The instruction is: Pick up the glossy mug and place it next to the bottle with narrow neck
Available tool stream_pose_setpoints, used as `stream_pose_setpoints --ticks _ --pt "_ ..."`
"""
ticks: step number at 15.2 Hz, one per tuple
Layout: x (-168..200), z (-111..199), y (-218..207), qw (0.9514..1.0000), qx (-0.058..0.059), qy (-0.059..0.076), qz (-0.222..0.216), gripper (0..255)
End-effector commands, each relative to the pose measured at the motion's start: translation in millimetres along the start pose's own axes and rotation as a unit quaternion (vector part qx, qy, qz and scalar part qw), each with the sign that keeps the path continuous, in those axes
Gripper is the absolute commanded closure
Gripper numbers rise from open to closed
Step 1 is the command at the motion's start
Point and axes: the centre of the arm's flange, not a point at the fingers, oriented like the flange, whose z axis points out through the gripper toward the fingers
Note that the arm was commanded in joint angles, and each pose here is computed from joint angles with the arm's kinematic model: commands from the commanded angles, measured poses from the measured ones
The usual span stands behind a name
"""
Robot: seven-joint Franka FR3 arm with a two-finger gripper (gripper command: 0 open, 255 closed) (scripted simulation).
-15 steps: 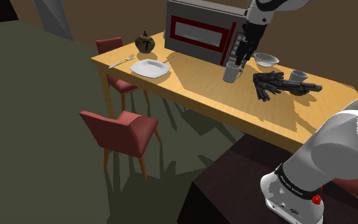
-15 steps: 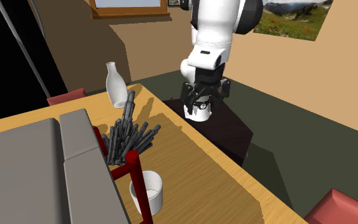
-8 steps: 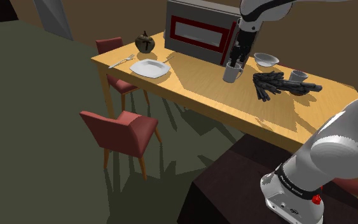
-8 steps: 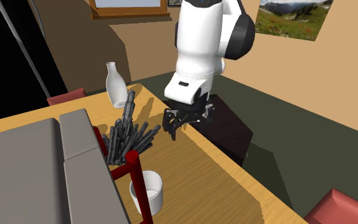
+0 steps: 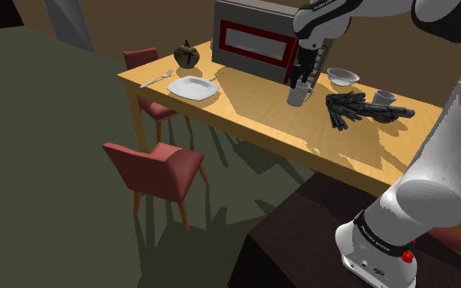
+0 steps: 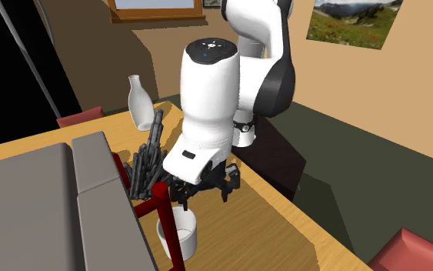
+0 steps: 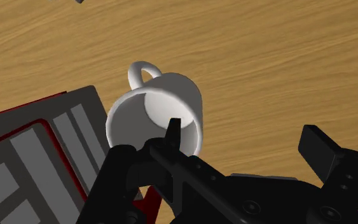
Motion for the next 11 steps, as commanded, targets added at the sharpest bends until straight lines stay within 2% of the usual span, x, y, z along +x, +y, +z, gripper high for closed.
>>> stream_pose_setpoints --ticks 1,11 --pt "13.2 7.0 18.8 1.0 -0.001 -0.001 0.002 0" --pt "20.2 53.1 28.0 1.0 -0.002 -0.002 0.003 0"
